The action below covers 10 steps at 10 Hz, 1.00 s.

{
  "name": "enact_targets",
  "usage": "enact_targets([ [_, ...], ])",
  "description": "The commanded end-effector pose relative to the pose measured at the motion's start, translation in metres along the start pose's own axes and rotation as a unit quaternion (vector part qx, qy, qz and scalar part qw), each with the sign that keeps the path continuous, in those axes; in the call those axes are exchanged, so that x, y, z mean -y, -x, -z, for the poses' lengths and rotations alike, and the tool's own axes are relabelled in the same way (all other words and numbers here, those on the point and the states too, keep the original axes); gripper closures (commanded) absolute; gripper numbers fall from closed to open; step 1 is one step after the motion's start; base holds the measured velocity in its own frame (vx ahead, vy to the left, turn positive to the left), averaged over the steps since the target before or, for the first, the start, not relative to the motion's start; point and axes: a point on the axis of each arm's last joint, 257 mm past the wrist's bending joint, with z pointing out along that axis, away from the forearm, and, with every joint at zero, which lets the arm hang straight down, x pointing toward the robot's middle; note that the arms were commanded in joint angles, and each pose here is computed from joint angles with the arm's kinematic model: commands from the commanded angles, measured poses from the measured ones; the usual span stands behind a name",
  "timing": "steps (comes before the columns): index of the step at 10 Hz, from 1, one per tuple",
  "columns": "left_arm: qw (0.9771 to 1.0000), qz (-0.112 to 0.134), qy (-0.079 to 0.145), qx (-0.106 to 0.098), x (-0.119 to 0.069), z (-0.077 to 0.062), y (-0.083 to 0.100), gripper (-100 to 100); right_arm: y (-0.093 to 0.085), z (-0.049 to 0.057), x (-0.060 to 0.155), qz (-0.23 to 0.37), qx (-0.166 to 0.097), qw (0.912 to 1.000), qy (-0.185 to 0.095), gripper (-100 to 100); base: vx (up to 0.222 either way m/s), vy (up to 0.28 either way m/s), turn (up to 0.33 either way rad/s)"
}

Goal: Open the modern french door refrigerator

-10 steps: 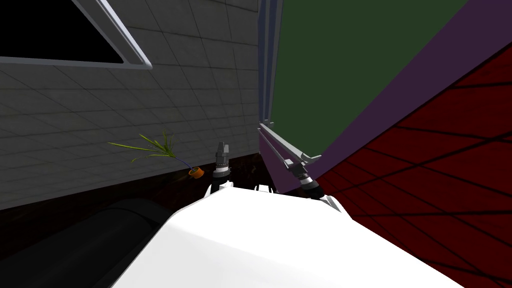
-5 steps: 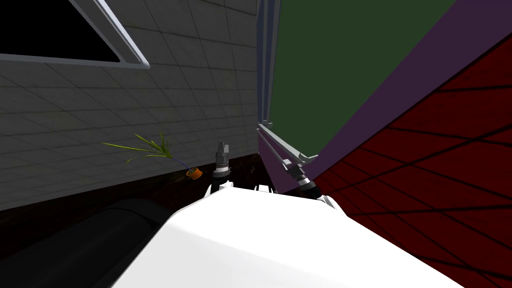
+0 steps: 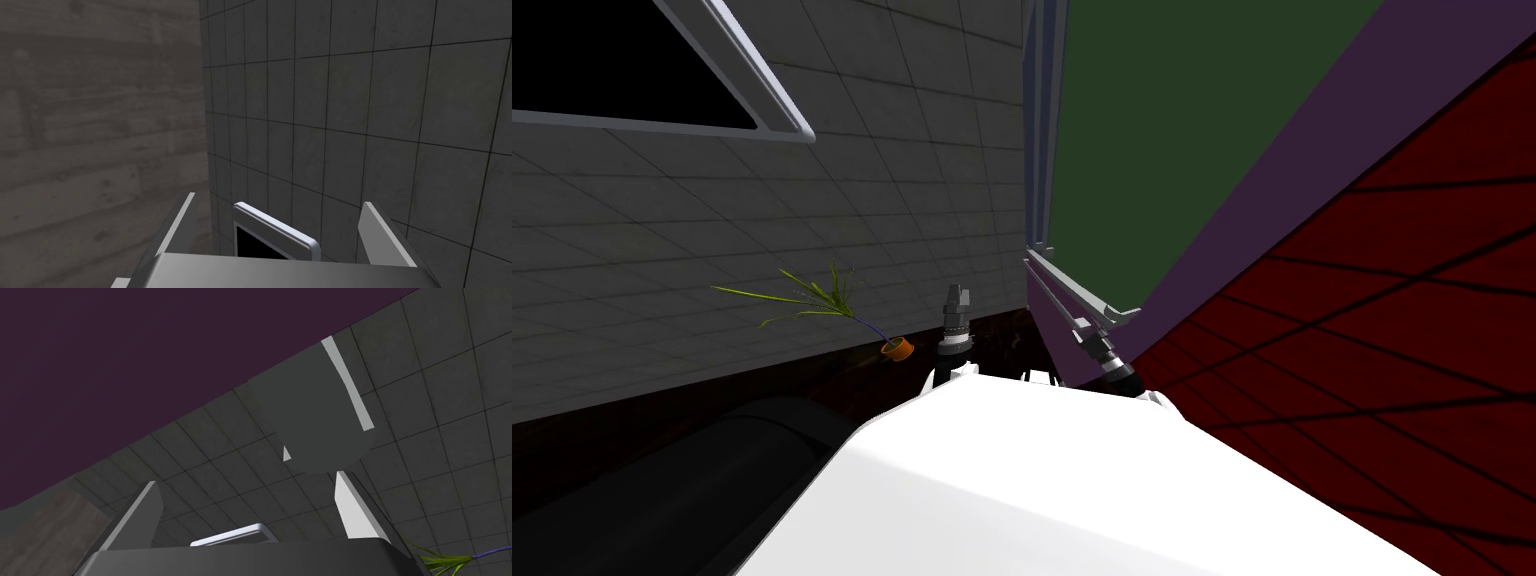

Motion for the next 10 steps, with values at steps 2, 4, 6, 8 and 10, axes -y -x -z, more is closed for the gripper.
enact_targets([
  [2,1.0,0.0,0.0,0.0,0.0,0.0,0.0,0,-0.021,0.011,-0.021,0.038,-0.031,0.9985,0.024,-100,-0.007,-0.019,-0.031],
  [4,1.0,0.0,0.0,0.0,0.0,0.0,0.0,0,-0.02,0.01,-0.038,0.065,-0.037,0.9967,0.033,-100,0.006,-0.052,-0.072],
  [6,1.0,0.0,0.0,0.0,0.0,0.0,0.0,0,-0.016,0.005,-0.052,0.077,-0.043,0.9956,0.033,-100,-0.004,-0.04,-0.022],
  [8,1.0,0.0,0.0,0.0,0.0,0.0,0.0,0,-0.008,-0.003,-0.06,0.074,-0.05,0.9957,0.024,-100,-0.007,-0.025,-0.028],
  [10,1.0,0.0,0.0,0.0,0.0,0.0,0.0,0,-0.001,-0.011,-0.062,0.064,-0.055,0.9964,0.012,-100,0.006,-0.017,-0.012],
])
